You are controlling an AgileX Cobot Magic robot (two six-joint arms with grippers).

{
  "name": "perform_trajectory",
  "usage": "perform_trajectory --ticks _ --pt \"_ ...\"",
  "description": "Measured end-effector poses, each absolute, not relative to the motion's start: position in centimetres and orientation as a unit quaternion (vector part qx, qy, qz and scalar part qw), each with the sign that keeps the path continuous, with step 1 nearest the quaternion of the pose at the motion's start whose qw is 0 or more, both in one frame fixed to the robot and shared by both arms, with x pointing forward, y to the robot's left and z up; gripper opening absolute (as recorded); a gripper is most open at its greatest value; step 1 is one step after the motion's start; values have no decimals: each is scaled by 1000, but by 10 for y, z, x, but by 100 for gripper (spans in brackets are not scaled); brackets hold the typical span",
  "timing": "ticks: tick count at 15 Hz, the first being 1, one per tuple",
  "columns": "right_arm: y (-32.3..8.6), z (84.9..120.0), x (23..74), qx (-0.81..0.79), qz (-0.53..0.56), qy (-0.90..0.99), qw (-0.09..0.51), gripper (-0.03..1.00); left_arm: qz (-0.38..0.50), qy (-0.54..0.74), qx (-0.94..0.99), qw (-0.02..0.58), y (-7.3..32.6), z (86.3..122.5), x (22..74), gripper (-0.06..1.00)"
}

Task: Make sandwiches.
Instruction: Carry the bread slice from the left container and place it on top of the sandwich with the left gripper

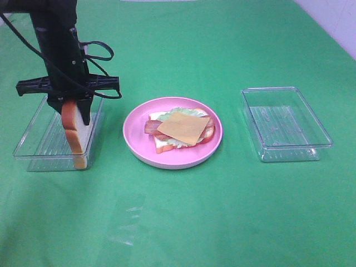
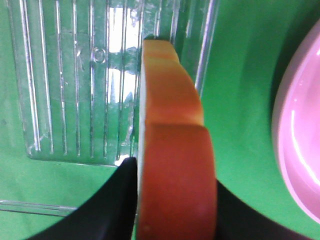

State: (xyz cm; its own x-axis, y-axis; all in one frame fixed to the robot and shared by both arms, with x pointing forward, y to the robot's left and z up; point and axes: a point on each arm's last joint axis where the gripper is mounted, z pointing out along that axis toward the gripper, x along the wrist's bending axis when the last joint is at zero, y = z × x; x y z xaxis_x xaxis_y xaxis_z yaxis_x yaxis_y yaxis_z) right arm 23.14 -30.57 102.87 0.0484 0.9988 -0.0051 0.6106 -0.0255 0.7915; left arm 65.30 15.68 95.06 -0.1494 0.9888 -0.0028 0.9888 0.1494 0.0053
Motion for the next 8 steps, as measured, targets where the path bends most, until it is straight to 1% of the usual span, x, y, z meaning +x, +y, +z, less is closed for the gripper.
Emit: perform_trajectory --ticks 2,5,8 --pt "-306 1029 231 649 302 620 321 95 1 758 652 3 157 951 653 28" --pt "-306 1029 231 649 302 620 321 95 1 757 653 3 157 951 653 21" --pt "-306 1029 231 649 302 620 321 95 1 757 653 3 157 951 653 20"
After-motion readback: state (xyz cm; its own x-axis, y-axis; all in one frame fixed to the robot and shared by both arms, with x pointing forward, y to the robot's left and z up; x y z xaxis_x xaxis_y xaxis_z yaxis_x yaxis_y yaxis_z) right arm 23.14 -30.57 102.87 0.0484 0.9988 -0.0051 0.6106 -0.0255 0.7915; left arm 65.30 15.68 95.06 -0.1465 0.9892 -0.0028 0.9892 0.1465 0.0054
